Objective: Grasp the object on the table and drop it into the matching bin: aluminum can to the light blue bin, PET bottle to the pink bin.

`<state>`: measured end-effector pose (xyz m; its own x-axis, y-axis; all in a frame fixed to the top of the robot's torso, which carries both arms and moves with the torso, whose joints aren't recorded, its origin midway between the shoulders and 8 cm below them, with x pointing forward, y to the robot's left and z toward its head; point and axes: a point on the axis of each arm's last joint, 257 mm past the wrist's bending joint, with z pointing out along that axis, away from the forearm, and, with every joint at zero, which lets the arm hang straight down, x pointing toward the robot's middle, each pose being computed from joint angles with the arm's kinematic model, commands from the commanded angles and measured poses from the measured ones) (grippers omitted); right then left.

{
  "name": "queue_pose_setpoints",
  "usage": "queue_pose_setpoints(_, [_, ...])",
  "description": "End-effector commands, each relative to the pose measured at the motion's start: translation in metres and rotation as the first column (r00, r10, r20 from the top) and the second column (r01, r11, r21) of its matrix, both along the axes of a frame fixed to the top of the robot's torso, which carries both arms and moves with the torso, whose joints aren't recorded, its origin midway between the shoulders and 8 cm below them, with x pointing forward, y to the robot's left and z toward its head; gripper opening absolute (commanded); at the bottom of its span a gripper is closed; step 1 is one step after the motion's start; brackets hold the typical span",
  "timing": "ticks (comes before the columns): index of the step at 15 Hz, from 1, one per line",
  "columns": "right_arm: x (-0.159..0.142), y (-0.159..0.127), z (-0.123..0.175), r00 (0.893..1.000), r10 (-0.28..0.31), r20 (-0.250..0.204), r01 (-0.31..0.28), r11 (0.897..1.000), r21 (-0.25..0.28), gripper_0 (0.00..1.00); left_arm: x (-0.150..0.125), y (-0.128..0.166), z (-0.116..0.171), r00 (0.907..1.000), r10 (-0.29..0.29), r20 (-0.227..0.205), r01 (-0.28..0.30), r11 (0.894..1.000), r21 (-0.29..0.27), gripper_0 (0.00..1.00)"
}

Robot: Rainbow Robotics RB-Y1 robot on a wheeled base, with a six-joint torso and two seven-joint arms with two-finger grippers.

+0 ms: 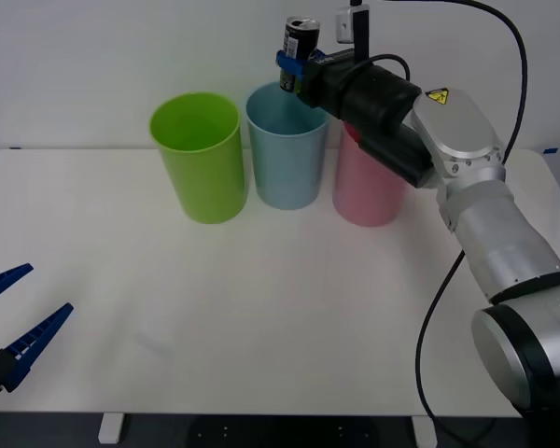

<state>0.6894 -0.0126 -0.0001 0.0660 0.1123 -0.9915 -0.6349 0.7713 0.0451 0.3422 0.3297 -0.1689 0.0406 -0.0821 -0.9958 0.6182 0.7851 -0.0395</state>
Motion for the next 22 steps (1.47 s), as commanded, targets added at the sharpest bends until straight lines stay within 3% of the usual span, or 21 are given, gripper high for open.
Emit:
queue_pose_setpoints(1, [0.0061, 0.0048, 0.0019, 1.0, -0.025, 0.0, 0.025, 1.0, 0.004, 0.0, 0.0, 0.0, 0.0, 1.0, 0.0, 0.0, 0.0, 1.0, 0.0, 1.0])
queue_pose_setpoints(8, [0.0056, 0.0071, 0.0012, 1.0, -0.025, 0.004, 0.025, 1.0, -0.002, 0.0, 0.0, 0.0, 0.0, 1.0, 0.0, 0.0, 0.0, 1.0, 0.0, 1.0])
queue_pose_setpoints(9, [0.0062, 0.0054, 0.0009, 1.0, -0.029, 0.005, 0.029, 1.0, -0.003, 0.2, 0.0, 0.0, 0.0, 1.0, 0.0, 0.0, 0.0, 1.0, 0.0, 1.0])
queue_pose_setpoints(10, [0.0066, 0.0047, 0.0024, 1.0, -0.031, 0.007, 0.031, 1.0, 0.0, 0.77, 0.0, 0.0, 0.0, 1.0, 0.0, 0.0, 0.0, 1.0, 0.0, 1.0])
queue_pose_setpoints(11, [0.0068, 0.0042, 0.0027, 0.999, -0.032, 0.008, 0.032, 0.999, 0.0, 1.0, 0.0, 0.0, 0.0, 1.0, 0.0, 0.0, 0.0, 1.0, 0.0, 1.0])
queue_pose_setpoints(22, [0.0053, 0.0008, 0.0023, 1.0, -0.022, 0.01, 0.022, 1.0, 0.001, 1.0, 0.0, 0.0, 0.0, 1.0, 0.0, 0.0, 0.0, 1.0, 0.0, 1.0])
